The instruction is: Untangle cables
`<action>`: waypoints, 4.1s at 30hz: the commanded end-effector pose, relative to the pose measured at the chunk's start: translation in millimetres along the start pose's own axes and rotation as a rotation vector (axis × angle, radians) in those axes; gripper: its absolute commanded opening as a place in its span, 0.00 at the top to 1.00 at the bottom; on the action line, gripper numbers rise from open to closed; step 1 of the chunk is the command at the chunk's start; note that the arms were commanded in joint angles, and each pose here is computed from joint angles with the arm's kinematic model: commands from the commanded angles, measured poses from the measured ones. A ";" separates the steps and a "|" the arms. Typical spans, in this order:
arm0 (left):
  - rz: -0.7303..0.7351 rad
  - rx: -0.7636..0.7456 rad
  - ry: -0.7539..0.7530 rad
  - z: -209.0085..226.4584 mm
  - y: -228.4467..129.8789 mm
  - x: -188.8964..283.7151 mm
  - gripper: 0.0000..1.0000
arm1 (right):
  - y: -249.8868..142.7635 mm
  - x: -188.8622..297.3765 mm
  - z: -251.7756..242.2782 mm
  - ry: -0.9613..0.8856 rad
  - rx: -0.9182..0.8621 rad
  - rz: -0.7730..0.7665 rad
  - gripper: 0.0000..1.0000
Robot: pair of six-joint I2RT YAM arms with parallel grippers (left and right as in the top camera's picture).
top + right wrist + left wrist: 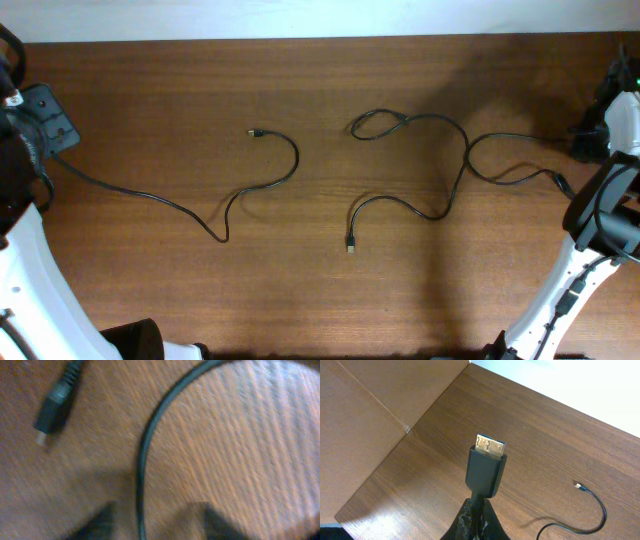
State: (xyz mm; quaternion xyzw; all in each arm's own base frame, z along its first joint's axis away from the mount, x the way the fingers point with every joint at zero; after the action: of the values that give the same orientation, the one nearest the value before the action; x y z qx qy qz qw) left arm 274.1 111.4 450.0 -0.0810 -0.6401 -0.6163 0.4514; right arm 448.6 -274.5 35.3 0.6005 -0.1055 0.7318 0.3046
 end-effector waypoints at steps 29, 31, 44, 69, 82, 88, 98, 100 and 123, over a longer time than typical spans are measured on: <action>-0.010 -0.044 -0.036 -4.6 0.0 4.2 1.00 | -51.3 63.7 -182.8 -0.643 -0.129 -0.137 0.96; -0.010 -0.044 -0.036 -4.6 0.0 4.2 1.00 | -52.5 45.2 -160.7 -0.519 0.038 -0.096 0.96; -0.010 -0.059 -0.031 -3.8 -0.2 4.1 1.00 | -64.9 17.5 84.1 0.540 1.092 -0.286 0.96; -0.005 -0.033 -0.096 -13.7 -0.9 4.8 1.00 | 111.3 75.4 -54.4 -0.039 -0.028 -0.154 0.96; -0.005 -0.033 -0.097 -13.8 -0.9 4.8 1.00 | 131.3 14.7 -69.2 -0.144 -0.010 -0.151 0.96; -0.005 -0.033 -0.104 -14.9 -1.0 4.9 1.00 | 104.4 7.7 -59.4 -0.117 0.079 -0.142 0.96; -0.004 -0.033 -0.122 -17.7 -1.2 5.2 1.00 | 86.0 -22.1 -71.1 -0.176 0.104 -0.106 0.96; -0.004 -0.033 -0.122 -17.6 -1.2 5.2 1.00 | 84.3 -27.6 -50.2 -0.085 0.123 -0.111 0.96; -0.001 -0.032 -0.167 -24.3 -1.7 6.2 1.00 | -18.8 115.7 75.3 0.476 1.031 -0.251 0.96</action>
State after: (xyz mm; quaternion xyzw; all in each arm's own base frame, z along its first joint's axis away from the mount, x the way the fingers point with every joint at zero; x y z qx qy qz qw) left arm 282.0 91.2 445.7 -0.1389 -0.6572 -0.6200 0.4054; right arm 505.9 -266.3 43.2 0.5520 0.3302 0.7620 0.0751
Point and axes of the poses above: each gripper's point midway between its finger pads, its own x axis back along the fingers, its own z axis along the line the jaws close on, y = z × x, the point moved 2 cm from there along x, back along the fingers, and after that the axes turned 7 degrees about -x, right-handed, at the moved point
